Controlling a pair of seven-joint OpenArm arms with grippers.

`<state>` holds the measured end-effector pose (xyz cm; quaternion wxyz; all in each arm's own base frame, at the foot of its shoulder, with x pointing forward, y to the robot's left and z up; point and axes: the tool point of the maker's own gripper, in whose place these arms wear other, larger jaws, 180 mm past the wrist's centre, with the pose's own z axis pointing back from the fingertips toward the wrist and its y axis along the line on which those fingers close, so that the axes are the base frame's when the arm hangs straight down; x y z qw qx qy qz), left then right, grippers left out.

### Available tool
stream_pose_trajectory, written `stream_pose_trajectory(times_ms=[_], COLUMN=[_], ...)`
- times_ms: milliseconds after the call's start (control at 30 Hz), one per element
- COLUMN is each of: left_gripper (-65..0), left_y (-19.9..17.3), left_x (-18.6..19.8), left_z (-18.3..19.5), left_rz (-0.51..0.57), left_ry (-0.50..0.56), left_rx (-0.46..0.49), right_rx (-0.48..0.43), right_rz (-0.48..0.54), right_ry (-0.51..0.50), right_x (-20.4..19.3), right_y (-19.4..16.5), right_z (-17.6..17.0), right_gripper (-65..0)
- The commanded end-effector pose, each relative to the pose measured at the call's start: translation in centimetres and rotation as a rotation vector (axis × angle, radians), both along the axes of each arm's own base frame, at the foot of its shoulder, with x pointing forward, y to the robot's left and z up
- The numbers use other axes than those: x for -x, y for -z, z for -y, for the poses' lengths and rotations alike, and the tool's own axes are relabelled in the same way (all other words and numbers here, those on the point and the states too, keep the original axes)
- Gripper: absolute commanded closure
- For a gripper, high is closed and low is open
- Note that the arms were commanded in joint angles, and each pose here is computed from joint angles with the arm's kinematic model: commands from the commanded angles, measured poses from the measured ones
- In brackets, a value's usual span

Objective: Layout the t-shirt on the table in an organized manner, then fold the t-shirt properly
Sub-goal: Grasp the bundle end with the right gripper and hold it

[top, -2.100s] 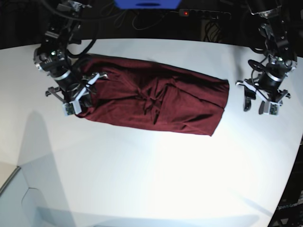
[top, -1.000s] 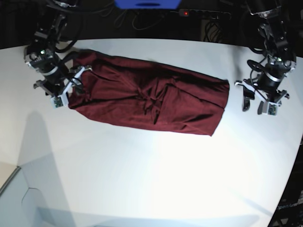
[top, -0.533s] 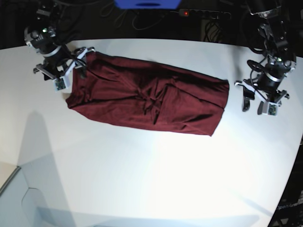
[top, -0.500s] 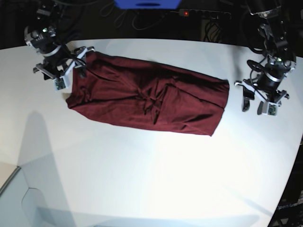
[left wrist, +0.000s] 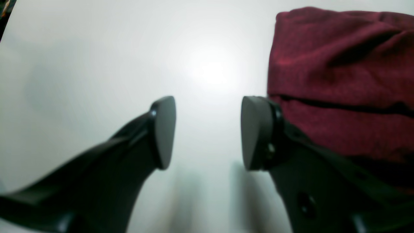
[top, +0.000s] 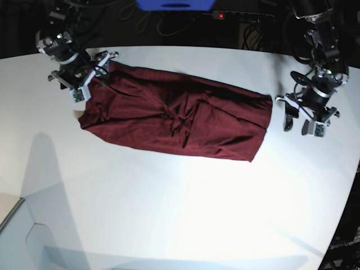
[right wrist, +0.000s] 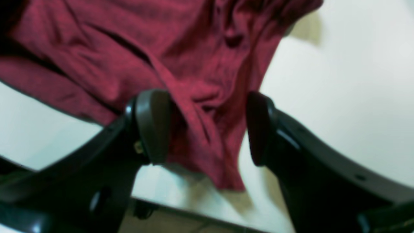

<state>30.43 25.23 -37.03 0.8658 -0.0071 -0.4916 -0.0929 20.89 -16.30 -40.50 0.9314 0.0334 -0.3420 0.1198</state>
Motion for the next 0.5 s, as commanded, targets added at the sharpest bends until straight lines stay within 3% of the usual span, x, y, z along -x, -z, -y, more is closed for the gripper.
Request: stream_pose_trajectory(times_ms=[0,467], left_gripper=[-31.3,-31.3], left_y=[-1.5,-1.7], left_x=[-0.7,-0.8], left_z=[-0.4,-0.4], left_rz=[0.054,0.057], left_ry=[0.002,0.003], left_rx=[-0.007,-0.010], right_rx=[-0.007,-0.012], right_rz=[0.038,0.042], right_ry=[-0.005,-0.008], right_x=[-0.6,-3.0], right_y=[-0.7,0.1], right_z=[0.1,1.0], right_gripper=[-36.9,-36.9])
